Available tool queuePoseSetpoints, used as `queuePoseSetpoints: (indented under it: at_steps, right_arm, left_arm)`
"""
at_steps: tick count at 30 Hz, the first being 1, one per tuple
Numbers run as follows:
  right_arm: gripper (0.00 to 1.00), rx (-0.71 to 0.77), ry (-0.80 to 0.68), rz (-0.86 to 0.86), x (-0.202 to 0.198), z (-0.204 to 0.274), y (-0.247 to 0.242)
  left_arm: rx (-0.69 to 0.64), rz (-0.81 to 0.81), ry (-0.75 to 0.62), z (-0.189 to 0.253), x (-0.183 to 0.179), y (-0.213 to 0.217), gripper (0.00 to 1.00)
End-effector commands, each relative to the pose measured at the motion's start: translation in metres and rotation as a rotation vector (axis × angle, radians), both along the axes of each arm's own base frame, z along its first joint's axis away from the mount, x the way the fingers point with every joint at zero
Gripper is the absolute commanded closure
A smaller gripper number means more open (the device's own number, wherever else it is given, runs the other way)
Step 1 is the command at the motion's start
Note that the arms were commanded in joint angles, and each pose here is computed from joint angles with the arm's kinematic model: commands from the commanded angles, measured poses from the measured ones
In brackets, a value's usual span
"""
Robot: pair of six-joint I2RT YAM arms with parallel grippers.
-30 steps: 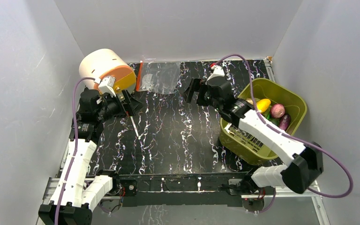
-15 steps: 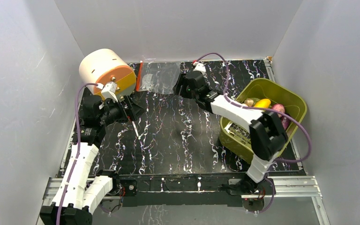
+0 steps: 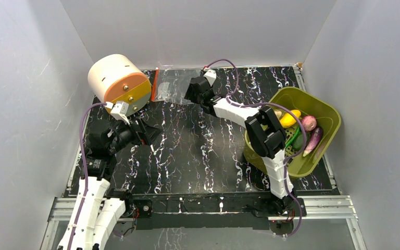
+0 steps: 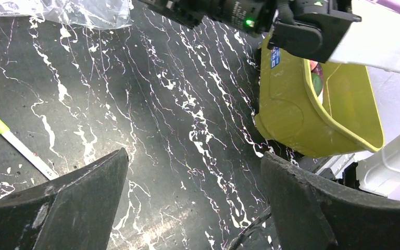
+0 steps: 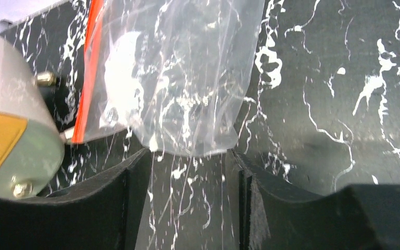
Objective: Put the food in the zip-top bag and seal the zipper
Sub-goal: Move the zipper food storage bag to the center of the board.
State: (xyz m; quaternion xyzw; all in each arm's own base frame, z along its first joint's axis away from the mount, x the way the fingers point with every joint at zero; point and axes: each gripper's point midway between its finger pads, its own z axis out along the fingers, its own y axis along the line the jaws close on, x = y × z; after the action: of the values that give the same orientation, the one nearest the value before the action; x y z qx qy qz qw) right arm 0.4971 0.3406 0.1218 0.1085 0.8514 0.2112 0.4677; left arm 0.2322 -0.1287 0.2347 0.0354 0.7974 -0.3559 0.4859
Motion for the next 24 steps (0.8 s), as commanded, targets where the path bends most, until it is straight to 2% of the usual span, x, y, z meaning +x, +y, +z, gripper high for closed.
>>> queuePoseSetpoints:
  at_steps: [1, 11, 15, 18, 21, 24]
  right_arm:
    - [0.46, 0.031, -0.093, -0.118, 0.037, 0.024, -0.002]
    - [0.41, 0.047, 0.009, -0.173, 0.057, -0.031, -0.003]
    - [0.43, 0.046, 0.035, -0.163, 0.062, -0.044, -0.001]
    - [0.50, 0.038, 0.045, -0.141, 0.062, -0.051, 0.002]
    - [0.67, 0.035, 0.067, -0.112, 0.059, -0.061, 0.006]
    - [0.80, 0.025, 0.064, -0.115, 0.057, -0.062, 0.002]
  left_arm:
    - [0.000, -0.034, -0.025, 0.004, -0.002, -0.004, 0.02]
    - [-0.007, -0.054, -0.057, 0.010, -0.007, -0.007, 0.02]
    - [-0.005, -0.054, -0.054, 0.010, -0.008, -0.007, 0.02]
    - [-0.001, -0.046, -0.063, 0.012, -0.008, -0.005, 0.02]
    - [0.001, -0.040, -0.087, 0.016, -0.010, -0.004, 0.02]
    - [0.004, -0.034, -0.098, 0.017, -0.011, -0.003, 0.02]
